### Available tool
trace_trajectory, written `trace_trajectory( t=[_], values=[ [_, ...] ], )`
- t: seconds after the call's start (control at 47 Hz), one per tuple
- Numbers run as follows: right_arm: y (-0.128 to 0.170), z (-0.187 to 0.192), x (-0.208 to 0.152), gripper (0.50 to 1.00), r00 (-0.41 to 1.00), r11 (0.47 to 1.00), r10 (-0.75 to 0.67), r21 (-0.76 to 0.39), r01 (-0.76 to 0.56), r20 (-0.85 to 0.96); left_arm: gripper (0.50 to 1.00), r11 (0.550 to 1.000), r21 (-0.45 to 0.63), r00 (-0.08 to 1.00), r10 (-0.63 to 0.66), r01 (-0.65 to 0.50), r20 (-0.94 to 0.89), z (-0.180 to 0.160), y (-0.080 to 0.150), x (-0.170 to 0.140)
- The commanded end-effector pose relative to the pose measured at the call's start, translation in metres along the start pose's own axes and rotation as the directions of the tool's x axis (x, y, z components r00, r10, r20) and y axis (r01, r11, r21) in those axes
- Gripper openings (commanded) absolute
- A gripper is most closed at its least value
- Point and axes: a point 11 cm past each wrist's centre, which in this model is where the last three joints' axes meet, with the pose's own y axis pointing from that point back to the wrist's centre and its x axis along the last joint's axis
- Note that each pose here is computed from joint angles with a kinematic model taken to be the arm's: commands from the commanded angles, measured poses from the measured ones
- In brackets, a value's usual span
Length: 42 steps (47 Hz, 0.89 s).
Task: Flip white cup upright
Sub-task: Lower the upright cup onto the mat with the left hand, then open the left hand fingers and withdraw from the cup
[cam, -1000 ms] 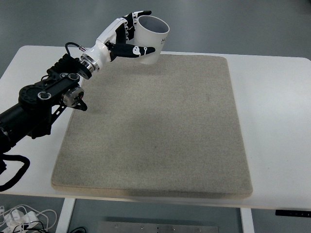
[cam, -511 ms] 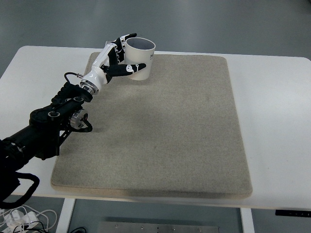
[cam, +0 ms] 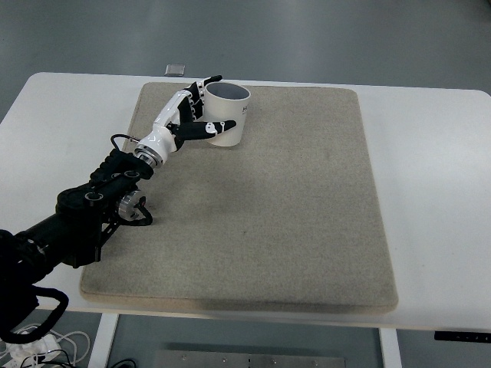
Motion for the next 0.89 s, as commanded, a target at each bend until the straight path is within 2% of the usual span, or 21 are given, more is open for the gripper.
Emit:
trace_trajectory(
  t=[0.0,0.021,0.085,0.128,0.596,0.872],
  values=[
    [0.000,0.000,0.000,0.952,1.000,1.000,0.000,0.001,0.000,0.000,0.925,1.000,-0.002,1.000,0.003,-0.003,-0.004,0.000,0.000,0.000],
    [0.000,0.000,0.000,0.952,1.000,1.000,0.000,-0.001,0.000,0.000,0.951,1.000,-0.002,1.000,0.002,-0.002,-0.002,0.000,0.000,0.000],
    [0.000,0.000,0.000,0.952,1.000,1.000,0.000,-0.001,0.000,0.000,0.964,1.000,-0.002,1.000,0.003,-0.003,-0.004,0.000,0.000,0.000],
    [0.000,0.000,0.000,0.952,1.000,1.000,0.000,-0.001,0.000,0.000,0.994,1.000,-0.003,1.000,0.004,-0.004,-0.004,0.001,0.000,0.001],
    [0.000,0.000,0.000,0.952,1.000,1.000,0.000,-0.001,0.000,0.000,0.996,1.000,-0.007,1.000,0.003,-0.004,-0.003,0.003,-0.002,0.000],
    [0.000,0.000,0.000,0.952,1.000,1.000,0.000,-0.001,0.000,0.000,0.996,0.996,-0.079,1.000,-0.030,0.030,-0.002,0.036,-0.021,-0.004]
  ],
)
